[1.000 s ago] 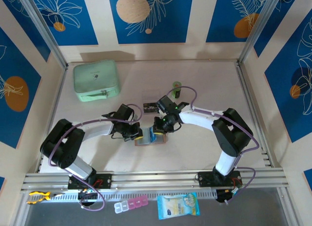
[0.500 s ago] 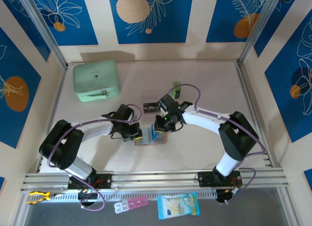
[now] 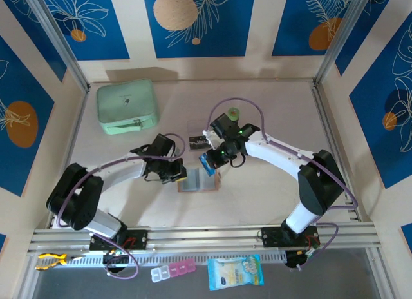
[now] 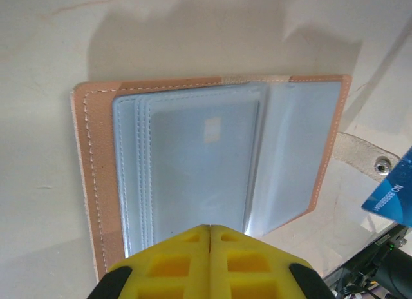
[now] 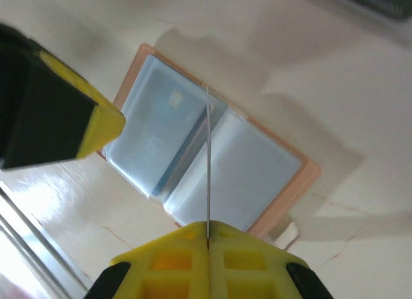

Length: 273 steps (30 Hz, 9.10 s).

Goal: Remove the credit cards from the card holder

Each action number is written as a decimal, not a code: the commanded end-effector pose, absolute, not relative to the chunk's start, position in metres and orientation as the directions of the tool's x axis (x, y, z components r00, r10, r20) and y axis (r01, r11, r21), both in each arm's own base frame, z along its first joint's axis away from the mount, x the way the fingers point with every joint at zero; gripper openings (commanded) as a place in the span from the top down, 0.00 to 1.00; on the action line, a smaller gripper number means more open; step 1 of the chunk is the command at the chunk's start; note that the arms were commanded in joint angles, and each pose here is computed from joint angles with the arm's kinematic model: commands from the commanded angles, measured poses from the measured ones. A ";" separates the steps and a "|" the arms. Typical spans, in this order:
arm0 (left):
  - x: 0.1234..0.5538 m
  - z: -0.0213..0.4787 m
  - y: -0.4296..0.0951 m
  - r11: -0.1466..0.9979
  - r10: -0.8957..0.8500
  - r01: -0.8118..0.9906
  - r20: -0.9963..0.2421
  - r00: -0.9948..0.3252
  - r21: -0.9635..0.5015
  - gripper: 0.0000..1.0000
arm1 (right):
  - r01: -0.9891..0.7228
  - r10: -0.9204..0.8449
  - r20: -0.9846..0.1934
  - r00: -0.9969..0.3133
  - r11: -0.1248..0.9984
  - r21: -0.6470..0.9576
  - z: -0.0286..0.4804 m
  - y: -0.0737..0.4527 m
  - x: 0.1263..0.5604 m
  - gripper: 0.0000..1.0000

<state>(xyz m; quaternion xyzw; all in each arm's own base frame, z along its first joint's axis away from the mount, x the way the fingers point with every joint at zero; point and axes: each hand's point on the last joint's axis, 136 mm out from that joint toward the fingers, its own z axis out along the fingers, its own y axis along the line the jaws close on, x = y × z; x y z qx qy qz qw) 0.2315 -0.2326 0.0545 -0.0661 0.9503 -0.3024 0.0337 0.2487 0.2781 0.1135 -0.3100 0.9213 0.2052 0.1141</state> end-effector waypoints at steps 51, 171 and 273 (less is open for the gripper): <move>0.271 0.088 -0.199 0.782 -0.269 -0.160 -0.094 -0.959 -0.603 0.90 | -0.990 -0.890 -0.446 -0.097 0.130 -0.044 0.112 0.292 0.409 0.94; 0.233 0.037 -0.207 0.733 -0.152 -0.096 -0.025 -0.988 -0.674 0.94 | -0.138 -0.110 -0.083 -0.990 0.812 0.567 0.060 0.342 0.212 0.73; 0.238 0.083 -0.314 0.709 -0.052 -0.007 -0.043 -0.998 -0.705 0.59 | -0.045 0.062 -0.166 -0.984 0.817 0.574 0.089 0.260 0.227 0.70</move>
